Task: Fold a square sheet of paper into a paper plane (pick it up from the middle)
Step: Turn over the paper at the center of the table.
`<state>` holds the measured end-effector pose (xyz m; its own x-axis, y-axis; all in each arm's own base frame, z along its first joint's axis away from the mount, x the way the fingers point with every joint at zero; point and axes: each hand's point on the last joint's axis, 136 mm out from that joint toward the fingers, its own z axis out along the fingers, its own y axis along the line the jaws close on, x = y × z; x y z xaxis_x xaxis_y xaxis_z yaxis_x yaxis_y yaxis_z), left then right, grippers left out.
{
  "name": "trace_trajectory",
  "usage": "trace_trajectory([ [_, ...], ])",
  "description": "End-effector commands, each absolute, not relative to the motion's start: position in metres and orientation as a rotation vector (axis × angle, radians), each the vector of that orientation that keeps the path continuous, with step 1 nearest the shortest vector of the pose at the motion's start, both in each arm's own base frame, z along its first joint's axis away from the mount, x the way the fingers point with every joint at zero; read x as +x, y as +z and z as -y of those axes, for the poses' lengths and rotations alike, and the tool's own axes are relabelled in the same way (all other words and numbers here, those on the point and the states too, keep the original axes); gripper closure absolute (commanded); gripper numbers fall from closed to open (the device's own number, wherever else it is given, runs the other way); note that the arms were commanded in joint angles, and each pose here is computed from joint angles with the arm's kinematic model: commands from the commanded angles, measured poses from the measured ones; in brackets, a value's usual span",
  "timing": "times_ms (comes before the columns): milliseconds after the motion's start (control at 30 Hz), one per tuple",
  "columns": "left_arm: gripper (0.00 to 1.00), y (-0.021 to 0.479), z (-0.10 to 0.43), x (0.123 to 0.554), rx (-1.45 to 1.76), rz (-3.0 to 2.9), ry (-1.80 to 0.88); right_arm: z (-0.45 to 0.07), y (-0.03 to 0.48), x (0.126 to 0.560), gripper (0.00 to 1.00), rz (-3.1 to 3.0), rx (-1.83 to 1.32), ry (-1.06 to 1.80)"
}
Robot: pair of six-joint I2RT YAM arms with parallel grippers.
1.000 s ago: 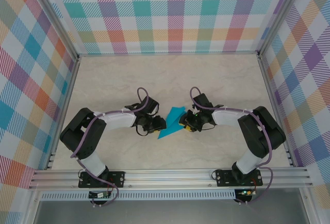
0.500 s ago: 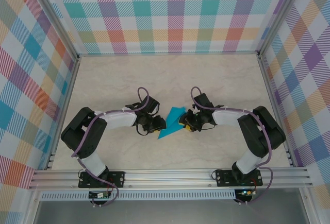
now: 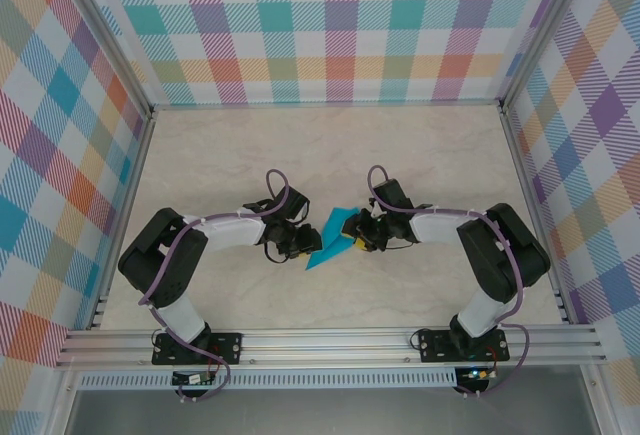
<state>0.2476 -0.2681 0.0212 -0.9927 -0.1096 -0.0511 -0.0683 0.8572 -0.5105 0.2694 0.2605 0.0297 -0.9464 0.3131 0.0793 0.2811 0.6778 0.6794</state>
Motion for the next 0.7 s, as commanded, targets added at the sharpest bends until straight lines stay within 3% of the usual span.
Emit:
trace_trajectory([
  [0,0.68,0.017,0.293,0.235,-0.068,-2.972,-0.922,-0.27,0.039,0.282,0.58,-2.792,0.409,1.173],
  [267,0.68,0.017,0.294,0.236,-0.09,-2.963,-0.942,-0.28,0.046,0.298,0.57,-2.748,0.385,1.231],
  [667,0.68,0.022,0.294,0.238,-0.13,-2.936,-0.966,-0.294,0.039,0.285,0.59,-2.736,0.378,1.245],
])
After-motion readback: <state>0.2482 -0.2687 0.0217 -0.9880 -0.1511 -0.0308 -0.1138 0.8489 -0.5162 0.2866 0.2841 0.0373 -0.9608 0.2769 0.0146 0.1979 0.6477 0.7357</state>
